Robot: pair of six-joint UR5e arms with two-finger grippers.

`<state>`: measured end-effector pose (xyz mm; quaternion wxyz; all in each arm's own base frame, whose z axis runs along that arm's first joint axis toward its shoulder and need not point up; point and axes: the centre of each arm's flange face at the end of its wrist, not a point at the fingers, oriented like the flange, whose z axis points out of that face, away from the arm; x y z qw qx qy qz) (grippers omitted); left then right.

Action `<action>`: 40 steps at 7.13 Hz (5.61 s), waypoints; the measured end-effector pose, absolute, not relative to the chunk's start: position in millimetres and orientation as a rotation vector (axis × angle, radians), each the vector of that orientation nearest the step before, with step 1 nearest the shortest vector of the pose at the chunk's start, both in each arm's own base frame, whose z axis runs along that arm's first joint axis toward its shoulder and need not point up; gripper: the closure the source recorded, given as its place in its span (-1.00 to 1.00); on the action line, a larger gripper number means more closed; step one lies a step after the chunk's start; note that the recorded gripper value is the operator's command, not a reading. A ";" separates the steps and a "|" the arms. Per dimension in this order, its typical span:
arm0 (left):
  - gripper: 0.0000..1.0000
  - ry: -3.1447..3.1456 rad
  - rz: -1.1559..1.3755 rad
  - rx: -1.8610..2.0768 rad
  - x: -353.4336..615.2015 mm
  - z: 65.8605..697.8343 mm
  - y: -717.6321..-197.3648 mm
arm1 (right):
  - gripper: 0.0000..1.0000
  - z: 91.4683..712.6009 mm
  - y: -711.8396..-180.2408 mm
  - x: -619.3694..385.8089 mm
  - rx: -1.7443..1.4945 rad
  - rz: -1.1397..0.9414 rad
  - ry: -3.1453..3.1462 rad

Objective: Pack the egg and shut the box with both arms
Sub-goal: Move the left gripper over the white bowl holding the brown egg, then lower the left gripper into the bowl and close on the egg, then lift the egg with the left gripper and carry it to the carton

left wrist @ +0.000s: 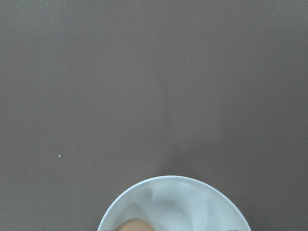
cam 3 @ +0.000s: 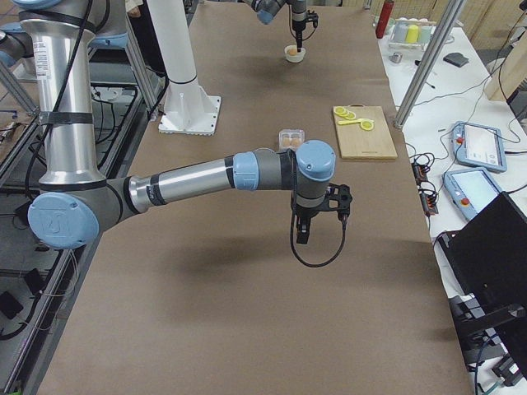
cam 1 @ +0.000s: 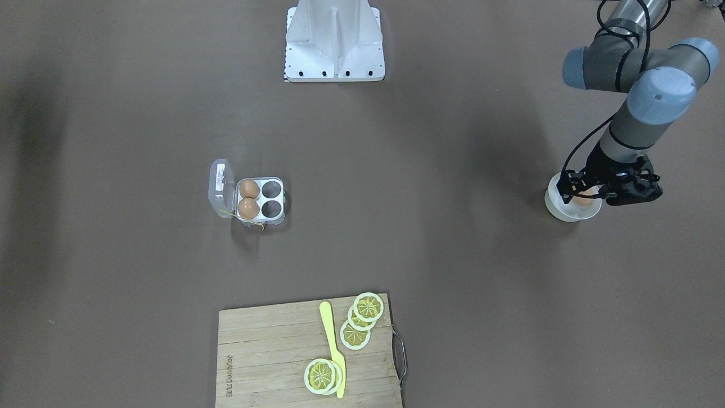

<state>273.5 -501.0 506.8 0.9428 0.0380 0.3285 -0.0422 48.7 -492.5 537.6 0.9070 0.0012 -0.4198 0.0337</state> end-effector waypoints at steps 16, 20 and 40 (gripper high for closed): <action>-0.61 0.641 -0.093 0.016 292.1 531.2 -483.0 | -1.00 519.4 -490.3 43.0 0.011 0.085 -0.868; -0.61 0.634 -0.088 0.006 297.4 536.3 -481.2 | -1.00 518.8 -490.6 41.8 0.011 0.083 -0.868; 1.00 0.786 -0.165 0.179 234.7 439.2 -480.3 | -1.00 516.1 -490.4 40.0 0.008 0.092 -0.869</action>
